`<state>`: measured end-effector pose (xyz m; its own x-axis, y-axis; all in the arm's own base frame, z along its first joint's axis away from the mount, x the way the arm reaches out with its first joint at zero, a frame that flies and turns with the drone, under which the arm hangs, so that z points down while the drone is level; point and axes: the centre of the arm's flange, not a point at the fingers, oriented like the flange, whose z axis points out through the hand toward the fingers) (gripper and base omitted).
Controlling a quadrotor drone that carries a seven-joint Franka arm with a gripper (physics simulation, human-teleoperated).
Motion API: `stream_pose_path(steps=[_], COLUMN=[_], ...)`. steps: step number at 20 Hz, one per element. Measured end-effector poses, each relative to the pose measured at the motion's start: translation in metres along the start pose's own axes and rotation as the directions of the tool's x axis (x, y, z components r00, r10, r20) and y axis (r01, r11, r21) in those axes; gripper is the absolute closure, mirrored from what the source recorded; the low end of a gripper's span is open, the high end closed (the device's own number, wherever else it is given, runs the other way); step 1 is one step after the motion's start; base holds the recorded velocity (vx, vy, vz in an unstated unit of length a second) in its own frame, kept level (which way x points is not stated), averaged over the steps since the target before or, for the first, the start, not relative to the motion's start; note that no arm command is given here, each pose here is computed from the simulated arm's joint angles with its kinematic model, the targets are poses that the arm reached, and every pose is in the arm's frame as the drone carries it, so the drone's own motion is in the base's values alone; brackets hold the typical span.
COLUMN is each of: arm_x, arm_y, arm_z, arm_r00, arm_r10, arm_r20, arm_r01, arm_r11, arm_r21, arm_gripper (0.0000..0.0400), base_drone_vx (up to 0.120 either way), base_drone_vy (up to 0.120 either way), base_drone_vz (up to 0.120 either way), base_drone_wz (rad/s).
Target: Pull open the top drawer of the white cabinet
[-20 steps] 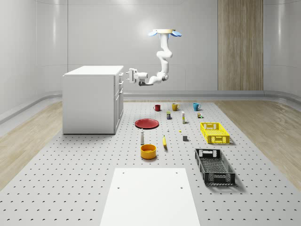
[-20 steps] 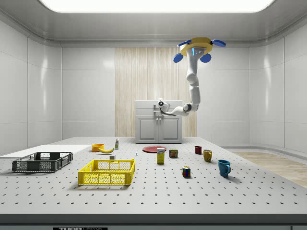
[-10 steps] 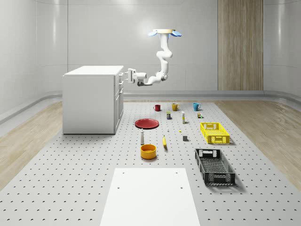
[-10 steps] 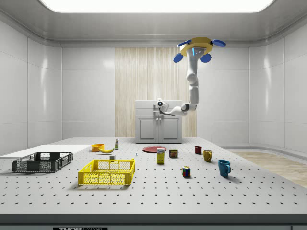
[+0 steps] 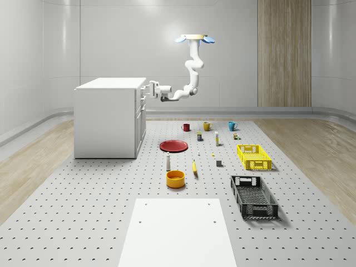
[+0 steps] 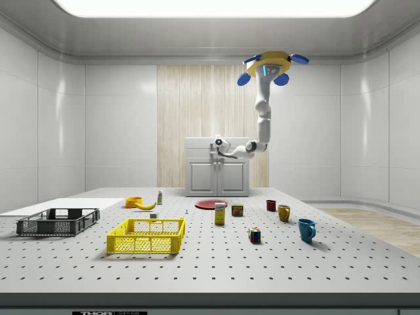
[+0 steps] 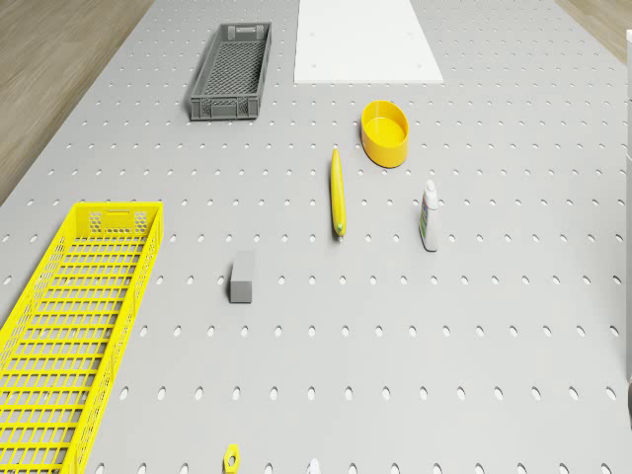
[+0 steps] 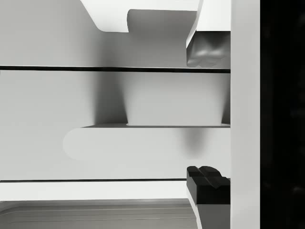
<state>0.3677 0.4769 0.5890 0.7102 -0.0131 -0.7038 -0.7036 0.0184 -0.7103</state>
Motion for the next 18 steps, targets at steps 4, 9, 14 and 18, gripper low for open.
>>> stream_pose_path(steps=[4, 9, 14, 18], arm_x=[0.004, 0.008, 0.009, 0.008], arm_y=[0.005, 0.011, 0.014, 0.016], arm_z=[0.003, 0.005, 0.007, 0.008], arm_r00=[1.0, 1.0, 1.0, 1.0], arm_r10=[0.0, 0.0, 0.0, 0.0], arm_r20=[0.002, 0.005, 0.007, 0.01], arm_r01=[0.0, 0.0, 0.0, 0.0], arm_r11=[1.0, 1.0, 1.0, 1.0], arm_r21=[-0.002, -0.005, -0.007, -0.01], arm_gripper=[0.0095, 0.0095, 0.0095, 0.0095], base_drone_vx=[0.0, 0.0, 0.0, 0.0], base_drone_vy=[0.0, 0.0, 0.0, 0.0], base_drone_vz=[0.0, 0.0, 0.0, 0.0], base_drone_wz=[0.0, 0.0, 0.0, 0.0])
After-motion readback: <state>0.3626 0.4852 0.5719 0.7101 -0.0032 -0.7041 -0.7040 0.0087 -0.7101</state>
